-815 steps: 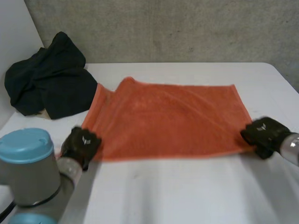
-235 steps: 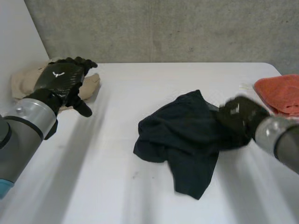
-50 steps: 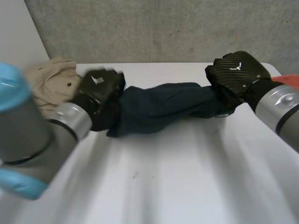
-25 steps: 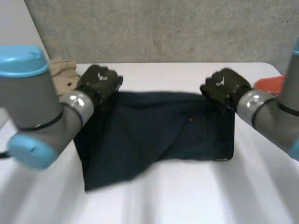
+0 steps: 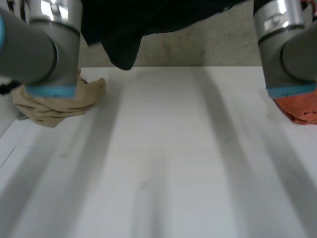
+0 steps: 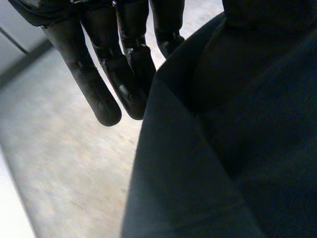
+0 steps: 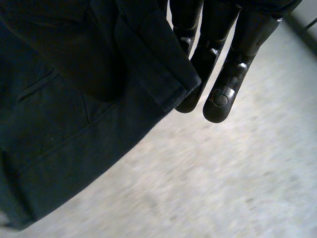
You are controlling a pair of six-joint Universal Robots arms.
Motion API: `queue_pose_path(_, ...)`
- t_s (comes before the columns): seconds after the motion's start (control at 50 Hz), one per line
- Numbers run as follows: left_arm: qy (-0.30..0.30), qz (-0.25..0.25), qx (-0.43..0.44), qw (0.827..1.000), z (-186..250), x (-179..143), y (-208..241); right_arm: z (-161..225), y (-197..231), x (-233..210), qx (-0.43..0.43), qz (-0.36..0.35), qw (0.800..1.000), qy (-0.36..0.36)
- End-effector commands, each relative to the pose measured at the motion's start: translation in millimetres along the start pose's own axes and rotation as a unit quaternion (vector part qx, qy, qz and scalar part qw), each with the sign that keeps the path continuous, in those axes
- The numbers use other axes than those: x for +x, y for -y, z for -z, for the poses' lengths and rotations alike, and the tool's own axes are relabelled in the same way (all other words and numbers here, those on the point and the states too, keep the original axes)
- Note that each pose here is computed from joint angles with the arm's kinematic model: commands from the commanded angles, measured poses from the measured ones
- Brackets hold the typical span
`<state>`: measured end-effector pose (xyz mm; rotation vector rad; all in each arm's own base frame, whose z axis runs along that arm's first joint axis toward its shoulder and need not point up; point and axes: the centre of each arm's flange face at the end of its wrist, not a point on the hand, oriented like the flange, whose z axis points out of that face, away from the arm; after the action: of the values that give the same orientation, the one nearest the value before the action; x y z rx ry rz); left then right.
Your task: Fold the laundry.
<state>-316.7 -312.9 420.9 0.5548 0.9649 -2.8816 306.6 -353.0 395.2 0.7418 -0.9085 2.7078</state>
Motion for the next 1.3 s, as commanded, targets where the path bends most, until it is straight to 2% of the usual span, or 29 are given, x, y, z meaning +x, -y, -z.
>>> queue_pose_path(0.02, -0.108, 0.004, -0.138, 0.985, 89, 39, -56, 64, -53, -56, -0.128, -0.023, 0.985, 0.115)
queue_pose_path(0.06, -0.129, 0.003, -0.172, 0.977, 111, 49, -70, 82, -66, -71, -0.15, -0.028, 0.977, 0.147)
queue_pose_path(0.12, -0.177, 0.003, -0.248, 0.953, 163, 71, -105, 124, -88, -106, -0.194, -0.044, 0.956, 0.214)
queue_pose_path(0.14, -0.188, 0.003, -0.264, 0.946, 176, 76, -111, 146, -98, -122, -0.221, -0.05, 0.943, 0.245)
queue_pose_path(0.16, -0.214, 0.005, -0.293, 0.932, 201, 87, -119, 156, -103, -128, -0.233, -0.05, 0.936, 0.259)
queue_pose_path(0.28, -0.289, -0.007, -0.342, 0.894, 254, 107, -110, 199, -115, -138, -0.316, -0.035, 0.892, 0.322)
queue_pose_path(0.3, -0.307, -0.016, -0.356, 0.883, 265, 107, -106, 208, -110, -135, -0.339, -0.038, 0.878, 0.337)
queue_pose_path(0.38, -0.33, -0.036, -0.366, 0.869, 267, 93, -84, 220, -87, -117, -0.372, -0.044, 0.853, 0.362)
queue_pose_path(0.42, -0.337, -0.039, -0.371, 0.864, 268, 86, -73, 220, -76, -108, -0.379, -0.047, 0.849, 0.366)
queue_pose_path(0.52, -0.353, -0.036, -0.392, 0.849, 273, 65, -42, 237, -35, -77, -0.409, -0.057, 0.819, 0.399)
queue_pose_path(0.58, -0.374, -0.037, -0.419, 0.827, 286, 52, -25, 244, -20, -66, -0.419, -0.056, 0.805, 0.416)
queue_pose_path(0.6, -0.387, -0.036, -0.437, 0.811, 295, 46, -18, 249, -11, -59, -0.426, -0.052, 0.797, 0.426)
queue_pose_path(0.66, -0.41, -0.035, -0.467, 0.783, 309, 39, -8, 259, -6, -47, -0.444, -0.042, 0.78, 0.44)
queue_pose_path(0.68, -0.428, -0.033, -0.486, 0.761, 318, 36, 0, 269, -4, -42, -0.457, -0.032, 0.762, 0.457)
queue_pose_path(0.72, -0.444, -0.031, -0.499, 0.744, 325, 34, 5, 279, -1, -38, -0.468, -0.021, 0.741, 0.481)
queue_pose_path(0.74, -0.451, -0.03, -0.505, 0.735, 328, 34, 8, 289, 5, -35, -0.478, -0.01, 0.717, 0.507)
queue_pose_path(0.76, -0.465, -0.028, -0.516, 0.719, 335, 32, 15, 294, 7, -33, -0.484, -0.01, 0.705, 0.518)
queue_pose_path(0.82, -0.485, -0.026, -0.522, 0.701, 341, 31, 28, 305, 22, -25, -0.498, -0.018, 0.666, 0.555)
queue_pose_path(0.88, -0.49, -0.027, -0.519, 0.7, 339, 28, 35, 306, 28, -22, -0.499, -0.034, 0.657, 0.565)
queue_pose_path(0.96, -0.476, -0.031, -0.491, 0.729, 321, 30, 34, 301, 28, -23, -0.483, -0.074, 0.664, 0.567)
queue_pose_path(0.98, -0.463, -0.037, -0.47, 0.75, 308, 34, 28, 297, 28, -25, -0.472, -0.091, 0.671, 0.565)
queue_pose_path(1.02, -0.453, -0.042, -0.453, 0.767, 297, 40, 20, 292, 27, -26, -0.462, -0.106, 0.682, 0.557)
queue_pose_path(1.04, -0.448, -0.047, -0.442, 0.776, 291, 45, 14, 283, 24, -28, -0.454, -0.123, 0.701, 0.536)
queue_pose_path(1.1, -0.429, -0.066, -0.404, 0.805, 273, 62, -8, 270, 15, -31, -0.452, -0.143, 0.728, 0.496)
queue_pose_path(1.12, -0.424, -0.073, -0.392, 0.813, 267, 67, -14, 262, 8, -34, -0.448, -0.152, 0.747, 0.467)
queue_pose_path(1.14, -0.413, -0.085, -0.367, 0.829, 255, 76, -25, 258, 3, -35, -0.447, -0.155, 0.755, 0.453)
queue_pose_path(1.16, -0.407, -0.093, -0.353, 0.837, 249, 82, -32, 254, -1, -36, -0.446, -0.155, 0.764, 0.44)
queue_pose_path(1.2, -0.39, -0.113, -0.316, 0.857, 234, 100, -51, 245, -16, -39, -0.445, -0.14, 0.786, 0.405)
queue_pose_path(1.3, -0.337, -0.153, -0.243, 0.896, 194, 127, -88, 229, -44, -41, -0.452, -0.084, 0.82, 0.343)
